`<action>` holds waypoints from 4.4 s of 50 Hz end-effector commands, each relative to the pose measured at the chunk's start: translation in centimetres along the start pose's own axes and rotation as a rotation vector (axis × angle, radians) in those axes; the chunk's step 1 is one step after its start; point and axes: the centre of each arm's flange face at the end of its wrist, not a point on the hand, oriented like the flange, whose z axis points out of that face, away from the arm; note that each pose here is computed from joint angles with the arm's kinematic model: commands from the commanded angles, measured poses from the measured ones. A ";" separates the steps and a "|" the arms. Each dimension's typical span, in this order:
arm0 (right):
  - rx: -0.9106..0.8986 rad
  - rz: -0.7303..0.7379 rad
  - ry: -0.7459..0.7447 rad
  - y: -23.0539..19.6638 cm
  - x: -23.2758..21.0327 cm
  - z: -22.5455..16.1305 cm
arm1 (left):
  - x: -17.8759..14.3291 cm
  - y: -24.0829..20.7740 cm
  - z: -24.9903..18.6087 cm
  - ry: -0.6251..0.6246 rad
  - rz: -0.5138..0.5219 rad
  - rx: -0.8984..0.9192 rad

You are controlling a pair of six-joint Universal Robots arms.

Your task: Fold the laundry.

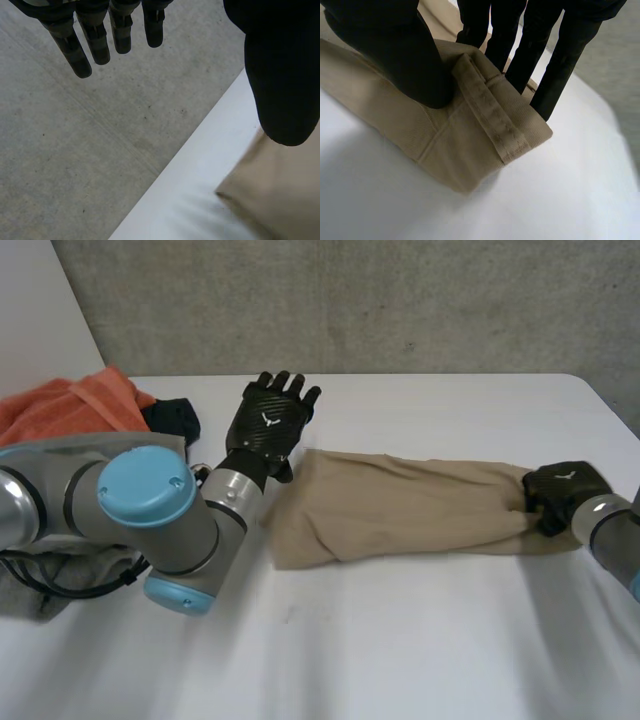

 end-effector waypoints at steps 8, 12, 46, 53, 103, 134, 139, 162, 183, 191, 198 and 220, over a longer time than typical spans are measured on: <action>0.414 -0.432 0.044 -7.9 -4.6 -2.5 | -1.9 -3.1 -1.7 -0.033 -0.001 0.022; 0.634 -0.495 -0.167 -8.9 -11.5 -4.6 | -2.5 -3.3 -2.1 -0.043 -0.015 0.019; 0.351 0.268 -0.319 -8.4 -6.1 -4.0 | 4.1 -3.8 1.1 0.115 -0.146 -0.051; 0.169 0.267 -0.441 -6.3 -8.0 -1.0 | 5.9 -1.1 -0.5 0.202 -0.158 -0.260; 0.047 0.555 -0.463 -0.4 -10.0 -1.8 | 0.6 -9.7 -3.9 0.625 -0.402 -0.081; 0.355 0.645 -0.057 -4.8 1.7 9.4 | 0.4 -9.8 -3.6 0.611 -0.391 -0.055; 0.319 0.631 0.091 -2.7 6.5 13.8 | 0.5 -9.8 -3.6 0.604 -0.389 -0.056; 0.280 0.467 0.345 3.4 16.8 17.3 | 1.3 -9.9 -4.1 0.623 -0.393 -0.063; 0.439 0.001 0.531 -4.8 14.6 7.6 | -1.9 -11.2 -3.6 0.427 -0.358 -0.055; 0.585 -0.288 0.212 -5.7 4.1 2.1 | -10.0 -7.5 -2.8 -0.049 -0.243 -0.187; 0.474 -0.305 0.008 -4.1 0.7 -2.4 | -15.3 0.5 -4.1 -0.201 0.101 -0.448; 0.325 -0.243 -0.092 -1.6 -0.9 -4.0 | -15.7 4.2 -2.1 -0.223 0.239 -0.379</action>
